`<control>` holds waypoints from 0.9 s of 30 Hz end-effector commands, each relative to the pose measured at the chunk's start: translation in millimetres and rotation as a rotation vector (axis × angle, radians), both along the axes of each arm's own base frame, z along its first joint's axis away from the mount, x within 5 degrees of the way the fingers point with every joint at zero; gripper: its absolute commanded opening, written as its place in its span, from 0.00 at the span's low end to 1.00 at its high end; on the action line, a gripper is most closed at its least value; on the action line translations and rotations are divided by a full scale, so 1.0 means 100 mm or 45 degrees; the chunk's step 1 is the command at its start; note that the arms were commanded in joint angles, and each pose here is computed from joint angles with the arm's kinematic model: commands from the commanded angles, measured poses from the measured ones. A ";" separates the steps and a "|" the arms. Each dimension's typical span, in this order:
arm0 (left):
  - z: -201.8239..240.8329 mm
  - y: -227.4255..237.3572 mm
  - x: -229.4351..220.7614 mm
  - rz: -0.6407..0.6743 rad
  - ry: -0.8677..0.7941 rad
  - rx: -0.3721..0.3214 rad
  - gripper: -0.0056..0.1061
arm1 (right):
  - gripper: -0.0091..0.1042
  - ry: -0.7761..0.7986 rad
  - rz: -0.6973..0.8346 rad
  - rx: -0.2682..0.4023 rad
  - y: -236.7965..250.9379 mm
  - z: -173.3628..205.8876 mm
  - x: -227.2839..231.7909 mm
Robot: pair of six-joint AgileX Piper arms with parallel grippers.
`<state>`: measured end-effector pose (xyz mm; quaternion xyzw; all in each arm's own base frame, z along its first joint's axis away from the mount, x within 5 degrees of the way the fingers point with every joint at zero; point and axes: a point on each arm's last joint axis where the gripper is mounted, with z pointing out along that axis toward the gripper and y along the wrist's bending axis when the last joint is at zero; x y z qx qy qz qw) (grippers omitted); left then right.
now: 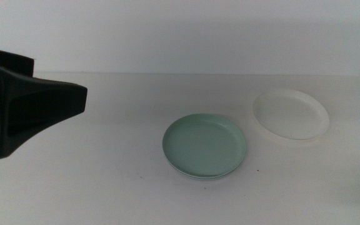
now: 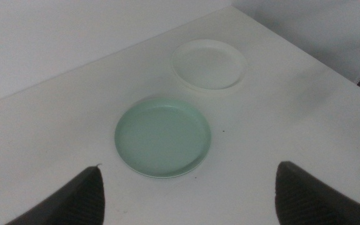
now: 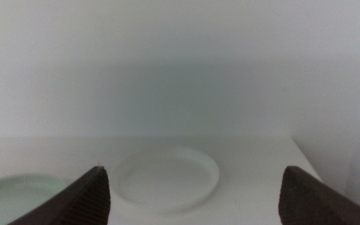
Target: Stack the three bowls on top of each other.
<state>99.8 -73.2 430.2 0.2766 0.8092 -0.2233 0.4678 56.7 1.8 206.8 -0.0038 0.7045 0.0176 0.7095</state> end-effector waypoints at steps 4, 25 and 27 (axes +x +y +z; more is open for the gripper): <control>0.00 0.00 0.00 0.006 -0.003 -0.007 0.89 | 0.84 -0.094 -0.007 0.018 0.00 0.64 0.05; 0.00 0.00 0.00 0.007 -0.004 -0.004 0.89 | 0.84 0.972 0.003 0.202 0.08 1.76 2.04; 0.00 0.00 0.00 0.007 -0.004 -0.004 0.89 | 0.84 1.094 -0.018 0.217 0.03 1.65 2.33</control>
